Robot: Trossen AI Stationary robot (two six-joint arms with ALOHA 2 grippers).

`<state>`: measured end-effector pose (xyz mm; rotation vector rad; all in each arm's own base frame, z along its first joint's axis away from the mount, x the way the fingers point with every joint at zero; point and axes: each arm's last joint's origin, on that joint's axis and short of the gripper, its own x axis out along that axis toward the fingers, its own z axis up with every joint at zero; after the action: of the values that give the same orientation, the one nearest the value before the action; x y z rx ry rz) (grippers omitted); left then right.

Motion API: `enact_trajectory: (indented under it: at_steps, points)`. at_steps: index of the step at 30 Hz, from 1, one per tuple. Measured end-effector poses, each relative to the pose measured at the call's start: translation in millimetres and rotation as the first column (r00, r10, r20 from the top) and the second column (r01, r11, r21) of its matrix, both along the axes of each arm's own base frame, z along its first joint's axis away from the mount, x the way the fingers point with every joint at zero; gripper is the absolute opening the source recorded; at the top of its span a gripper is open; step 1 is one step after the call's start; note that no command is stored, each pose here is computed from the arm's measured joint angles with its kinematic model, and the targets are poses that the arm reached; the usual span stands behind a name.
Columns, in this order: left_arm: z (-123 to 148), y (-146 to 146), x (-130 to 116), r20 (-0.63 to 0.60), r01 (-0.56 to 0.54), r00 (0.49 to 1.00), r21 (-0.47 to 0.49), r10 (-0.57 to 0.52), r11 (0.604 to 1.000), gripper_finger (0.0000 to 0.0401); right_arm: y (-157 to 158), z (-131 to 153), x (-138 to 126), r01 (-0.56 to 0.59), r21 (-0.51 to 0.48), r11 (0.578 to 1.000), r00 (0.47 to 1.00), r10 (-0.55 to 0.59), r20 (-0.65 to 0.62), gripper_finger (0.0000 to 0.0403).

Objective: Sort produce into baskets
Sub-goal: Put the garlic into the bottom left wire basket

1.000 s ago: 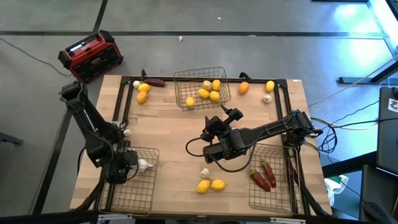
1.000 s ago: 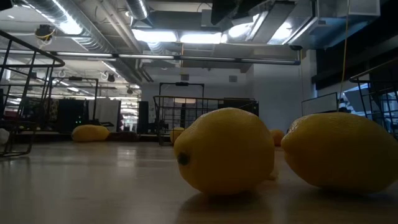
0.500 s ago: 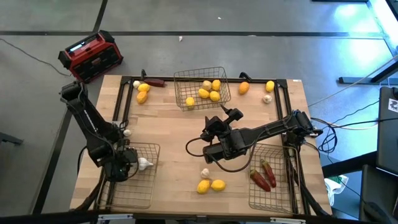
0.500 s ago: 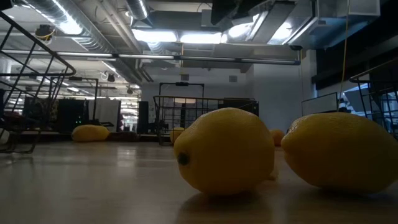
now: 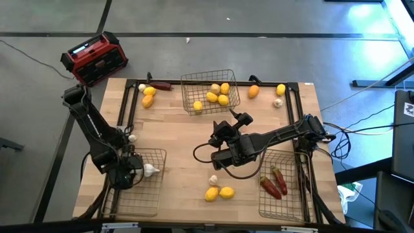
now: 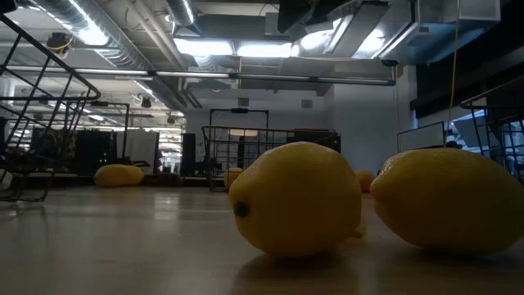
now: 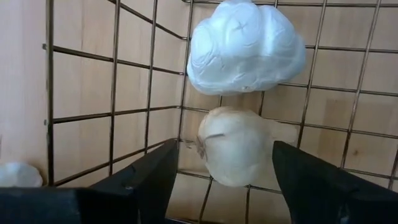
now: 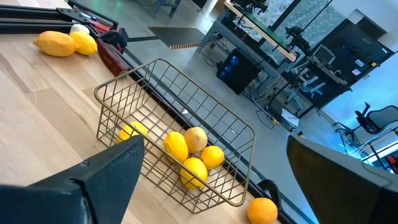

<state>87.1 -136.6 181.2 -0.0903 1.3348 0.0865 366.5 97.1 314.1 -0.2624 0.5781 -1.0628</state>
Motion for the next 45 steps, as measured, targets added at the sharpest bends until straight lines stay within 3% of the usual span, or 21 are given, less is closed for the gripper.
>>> enact_trajectory:
  at_steps: [15, 24, 29, 37, 45]
  points:
    - [22, -12, 6, 0.028, 0.022, 0.999, -0.087, -0.02, 0.996, 0.024, 0, 0, 0, 0.0, 0.0, 1.0, 1.0, 0.0, 0.001, 0.039]
    - [72, -5, 12, 0.095, 0.031, 0.995, -0.138, -0.018, 0.99, 0.024, 0, 0, 0, 0.0, 0.0, 1.0, 1.0, 0.0, 0.001, 0.039]
    - [96, 13, 14, 0.141, 0.014, 0.99, -0.075, -0.004, 0.997, 0.024, 0, 0, 0, 0.0, 0.0, 1.0, 1.0, 0.0, 0.001, 0.039]
    - [113, 52, 9, 0.182, -0.083, 0.98, 0.04, 0.074, 0.996, 0.024, 0, 0, 0, 0.0, 0.0, 1.0, 1.0, 0.0, 0.0, 0.039]
    - [119, 90, -2, 0.209, -0.276, 0.948, 0.162, 0.241, 0.947, 0.024, -5, 0, 1, 0.013, 0.001, 1.0, 1.0, -0.013, 0.0, 0.039]
